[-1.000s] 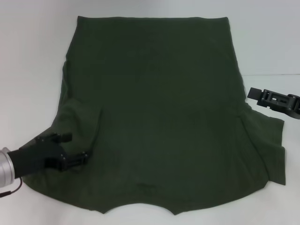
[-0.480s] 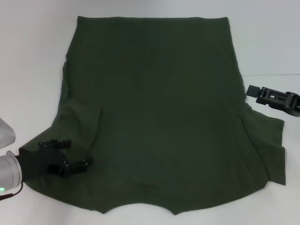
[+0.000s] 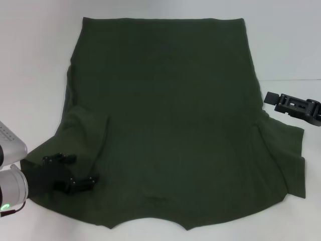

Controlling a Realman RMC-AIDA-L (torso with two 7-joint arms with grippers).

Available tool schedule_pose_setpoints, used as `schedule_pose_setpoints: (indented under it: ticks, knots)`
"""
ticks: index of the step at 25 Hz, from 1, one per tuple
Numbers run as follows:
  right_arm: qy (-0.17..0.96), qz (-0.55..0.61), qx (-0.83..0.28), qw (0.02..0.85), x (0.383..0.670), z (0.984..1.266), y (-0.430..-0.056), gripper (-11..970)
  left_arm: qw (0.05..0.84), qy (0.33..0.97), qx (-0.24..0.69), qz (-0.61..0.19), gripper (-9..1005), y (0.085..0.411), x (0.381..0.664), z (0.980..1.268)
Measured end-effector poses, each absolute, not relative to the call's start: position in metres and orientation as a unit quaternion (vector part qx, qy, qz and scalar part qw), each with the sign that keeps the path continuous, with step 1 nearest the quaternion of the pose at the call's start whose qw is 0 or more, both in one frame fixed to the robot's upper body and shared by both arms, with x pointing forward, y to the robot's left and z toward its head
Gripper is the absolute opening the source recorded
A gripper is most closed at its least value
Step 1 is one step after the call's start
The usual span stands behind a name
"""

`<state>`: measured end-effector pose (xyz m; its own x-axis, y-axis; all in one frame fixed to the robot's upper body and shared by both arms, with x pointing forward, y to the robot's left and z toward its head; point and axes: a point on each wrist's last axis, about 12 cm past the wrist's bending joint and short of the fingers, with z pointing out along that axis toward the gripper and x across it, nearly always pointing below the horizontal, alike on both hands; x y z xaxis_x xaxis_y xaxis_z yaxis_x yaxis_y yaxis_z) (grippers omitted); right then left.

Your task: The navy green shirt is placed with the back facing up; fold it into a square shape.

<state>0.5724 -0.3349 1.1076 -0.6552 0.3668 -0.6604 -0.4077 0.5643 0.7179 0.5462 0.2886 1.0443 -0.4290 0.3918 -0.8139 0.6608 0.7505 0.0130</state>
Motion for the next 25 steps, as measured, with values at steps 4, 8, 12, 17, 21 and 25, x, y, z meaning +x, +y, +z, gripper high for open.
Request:
schedule_pose_setpoints:
  ticks: [4,8,12,17,21,25]
  knots:
    - [0.781,0.467,-0.012,0.415,0.5721,1.107,-0.3346,902,0.429,0.833,0.317,-0.149,877,0.2883,0.5469,1.0427]
    - [0.781,0.467,-0.012,0.415,0.5721,1.1069,-0.3346,902,0.427,0.835,0.315,-0.146,877,0.2887,0.5467,1.0409]
    - [0.781,0.466,-0.012,0.415,0.5721,1.1069,-0.3346,902,0.428,0.836,0.312,-0.144,878,0.2893,0.547,1.0406]
    - [0.781,0.466,-0.012,0.415,0.5721,1.107,-0.3349,902,0.428,0.838,0.309,-0.14,868,0.2902,0.5477,1.0405]
    - [0.781,0.466,-0.013,0.416,0.5721,1.1069,-0.3346,901,0.429,0.839,0.306,-0.137,698,0.291,0.5482,1.0403]
    - [0.781,0.466,-0.013,0.417,0.5717,1.1065,-0.3348,901,0.429,0.839,0.306,-0.136,596,0.2912,0.5483,1.0402]
